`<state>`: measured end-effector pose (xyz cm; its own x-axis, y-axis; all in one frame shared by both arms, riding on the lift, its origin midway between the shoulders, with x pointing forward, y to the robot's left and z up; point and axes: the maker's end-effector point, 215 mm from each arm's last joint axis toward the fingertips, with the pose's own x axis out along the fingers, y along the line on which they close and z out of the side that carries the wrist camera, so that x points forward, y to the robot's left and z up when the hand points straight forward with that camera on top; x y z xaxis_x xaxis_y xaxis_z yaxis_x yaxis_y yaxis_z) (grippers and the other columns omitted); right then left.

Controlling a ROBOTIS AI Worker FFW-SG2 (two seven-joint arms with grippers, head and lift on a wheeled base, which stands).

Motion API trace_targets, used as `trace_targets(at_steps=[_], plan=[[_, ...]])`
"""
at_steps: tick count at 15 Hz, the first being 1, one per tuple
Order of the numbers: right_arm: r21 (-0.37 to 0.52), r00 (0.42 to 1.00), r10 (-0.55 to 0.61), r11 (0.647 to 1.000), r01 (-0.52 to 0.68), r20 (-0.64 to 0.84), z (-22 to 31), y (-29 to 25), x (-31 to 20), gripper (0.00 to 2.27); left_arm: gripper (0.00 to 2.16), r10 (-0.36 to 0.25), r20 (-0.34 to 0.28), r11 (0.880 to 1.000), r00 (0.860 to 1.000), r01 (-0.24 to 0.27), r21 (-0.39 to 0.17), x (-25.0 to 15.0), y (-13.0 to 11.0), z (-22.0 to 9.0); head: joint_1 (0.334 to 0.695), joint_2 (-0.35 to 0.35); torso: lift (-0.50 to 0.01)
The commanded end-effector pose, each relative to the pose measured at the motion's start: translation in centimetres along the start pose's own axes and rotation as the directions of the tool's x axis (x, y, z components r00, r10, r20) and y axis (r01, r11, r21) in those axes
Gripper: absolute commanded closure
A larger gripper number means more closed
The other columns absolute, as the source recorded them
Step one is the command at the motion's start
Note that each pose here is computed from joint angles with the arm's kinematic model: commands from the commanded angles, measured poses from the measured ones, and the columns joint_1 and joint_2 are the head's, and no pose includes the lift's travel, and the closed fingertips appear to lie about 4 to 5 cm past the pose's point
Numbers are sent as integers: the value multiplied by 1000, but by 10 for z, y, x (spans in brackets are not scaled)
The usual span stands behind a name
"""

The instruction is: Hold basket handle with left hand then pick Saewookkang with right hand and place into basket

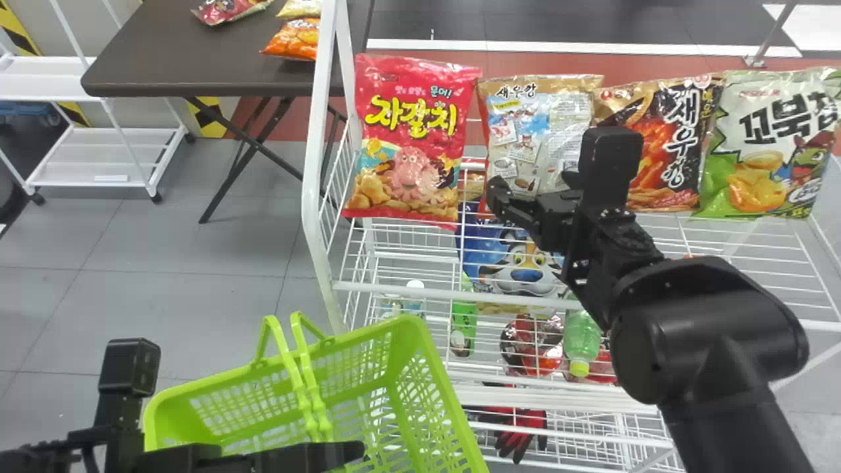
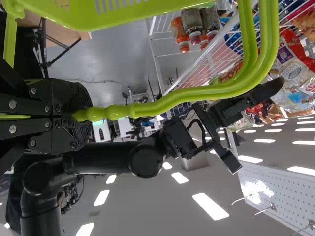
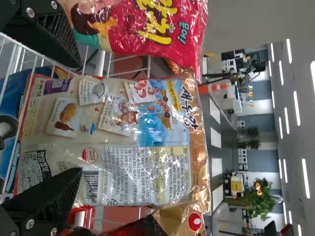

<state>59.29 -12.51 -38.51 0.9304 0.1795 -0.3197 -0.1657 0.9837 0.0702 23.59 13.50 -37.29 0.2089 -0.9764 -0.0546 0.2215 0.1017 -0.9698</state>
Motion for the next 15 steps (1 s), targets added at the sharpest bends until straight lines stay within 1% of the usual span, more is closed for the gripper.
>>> trace_targets(at_steps=[1, 4, 5, 6, 8, 9, 10, 12, 15], plan=[[-5, 1000, -8, 1000, 8, -5, 4, -5, 10, 39, 2152, -9, 3, 999, 1000, 9, -39, -1, 1, -1, 695, 15, -18], [-24, 1000, -22, 999, 22, -3, 16, -11, 27, 56, 2152, -4, 6, 999, 1000, 4, -41, -4, 3, 1, 695, 11, -18], [-27, 1000, -22, 999, 21, -8, 16, -12, 31, 144, 2152, -3, 9, 999, 1000, 3, -42, -5, 4, 3, 695, 10, -18], [-25, 1000, -21, 999, 21, -13, 16, -12, 34, 350, 2152, -2, 10, 999, 1000, 2, -45, -5, 5, 3, 695, 11, -18], [-31, 999, -22, 999, 22, -27, 13, -13, 36, 866, 2152, 1, 10, 999, 1000, -1, -49, -7, 8, 5, 695, 13, -18], [-31, 999, -23, 999, 22, -31, 13, -14, 36, 1497, 2152, 3, 10, 999, 1000, -2, -49, -8, 8, 6, 695, 14, -18], [-30, 998, -25, 999, 24, -52, 7, -15, 36, 2034, 2152, 2, 11, 999, 1000, -1, -47, -8, 9, 8, 695, 15, -18], [-28, 997, -26, 999, 24, -67, -1, -17, 34, 2209, 2152, -1, 10, 999, 1000, 2, -50, -6, 10, 10, 695, 16, -18], [-17, 998, -32, 999, 31, -53, -5, -22, 24, 2243, 2152, -2, 11, 999, 1000, 3, -50, -6, 11, 13, 695, 9, -18]])
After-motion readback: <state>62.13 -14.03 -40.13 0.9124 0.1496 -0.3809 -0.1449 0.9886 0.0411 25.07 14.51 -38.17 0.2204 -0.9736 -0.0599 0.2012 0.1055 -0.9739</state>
